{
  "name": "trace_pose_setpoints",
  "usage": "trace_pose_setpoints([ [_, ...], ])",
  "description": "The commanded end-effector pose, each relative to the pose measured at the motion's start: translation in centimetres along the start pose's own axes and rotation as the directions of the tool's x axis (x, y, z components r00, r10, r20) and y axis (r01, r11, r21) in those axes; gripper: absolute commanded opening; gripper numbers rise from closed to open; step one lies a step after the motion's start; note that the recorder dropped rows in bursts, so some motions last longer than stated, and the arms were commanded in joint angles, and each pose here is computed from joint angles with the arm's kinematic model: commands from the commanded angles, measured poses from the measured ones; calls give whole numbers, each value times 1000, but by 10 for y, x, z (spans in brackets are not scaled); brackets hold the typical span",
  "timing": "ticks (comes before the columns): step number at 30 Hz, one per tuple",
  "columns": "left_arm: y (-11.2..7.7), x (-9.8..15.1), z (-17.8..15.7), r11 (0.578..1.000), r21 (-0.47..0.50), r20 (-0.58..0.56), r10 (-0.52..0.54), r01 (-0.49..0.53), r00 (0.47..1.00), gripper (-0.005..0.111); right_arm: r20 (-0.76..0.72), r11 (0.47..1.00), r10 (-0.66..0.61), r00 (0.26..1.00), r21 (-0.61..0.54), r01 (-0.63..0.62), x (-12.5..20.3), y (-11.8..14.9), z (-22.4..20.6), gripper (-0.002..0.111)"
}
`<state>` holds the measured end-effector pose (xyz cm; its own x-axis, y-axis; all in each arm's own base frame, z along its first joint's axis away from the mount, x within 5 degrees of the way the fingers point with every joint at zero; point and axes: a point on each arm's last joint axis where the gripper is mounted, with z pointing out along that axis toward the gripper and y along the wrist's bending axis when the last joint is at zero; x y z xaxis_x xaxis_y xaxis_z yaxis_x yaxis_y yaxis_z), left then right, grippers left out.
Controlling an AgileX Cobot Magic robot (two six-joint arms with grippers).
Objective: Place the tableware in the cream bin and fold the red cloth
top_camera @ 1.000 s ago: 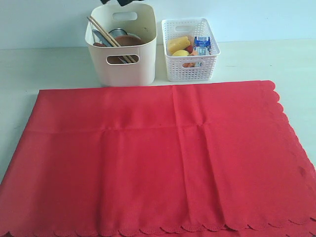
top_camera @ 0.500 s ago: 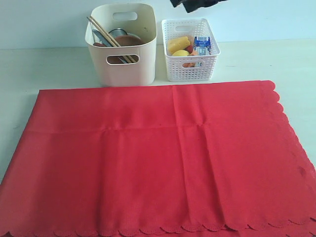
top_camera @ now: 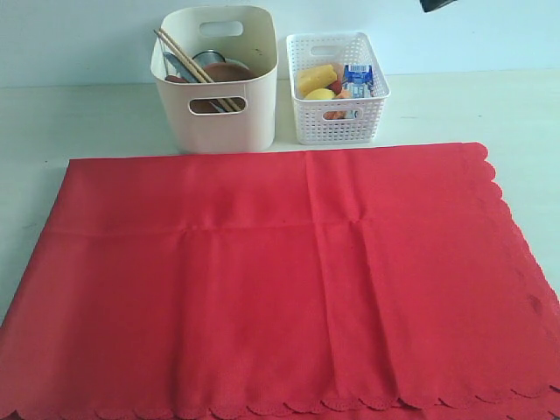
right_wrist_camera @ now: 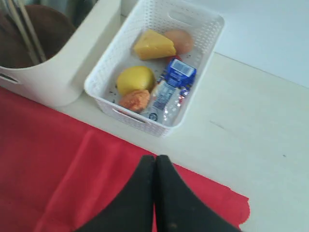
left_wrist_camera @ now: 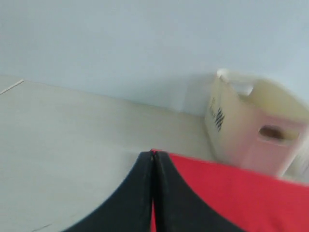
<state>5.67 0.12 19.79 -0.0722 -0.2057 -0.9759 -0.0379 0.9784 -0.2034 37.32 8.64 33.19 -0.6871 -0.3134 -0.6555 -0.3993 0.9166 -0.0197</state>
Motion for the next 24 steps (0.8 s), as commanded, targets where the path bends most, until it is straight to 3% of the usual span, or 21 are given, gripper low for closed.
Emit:
trace_pose_setpoints([
  [1, -4, -21, -3, 952, 110, 205, -302, 285, 931, 3, -13, 998, 51, 999, 38, -51, 8, -20, -1, 0],
  [7, -11, -61, -16, 946, 189, 368, -315, 262, 875, 3, -117, 996, 84, 990, 41, -79, 34, -28, 29, 0],
  [10, -16, -83, -15, 966, 164, 379, -249, 200, 891, 2, -177, 994, 111, 978, 23, -108, 51, -27, 51, 0],
  [14, -22, -110, -4, 981, 124, 338, -182, 148, 923, 2, -261, 985, 162, 952, -12, -171, 73, -23, 75, 0],
  [19, -29, -140, 21, 999, 54, 251, -18, 5, 968, 2, -348, 968, 206, 915, -63, -243, 98, -16, 99, 0],
  [24, -30, -138, 64, 1000, 15, 0, 6, -6, 1000, 2, -373, 957, 210, 904, -111, -269, 113, -9, 110, 0],
])
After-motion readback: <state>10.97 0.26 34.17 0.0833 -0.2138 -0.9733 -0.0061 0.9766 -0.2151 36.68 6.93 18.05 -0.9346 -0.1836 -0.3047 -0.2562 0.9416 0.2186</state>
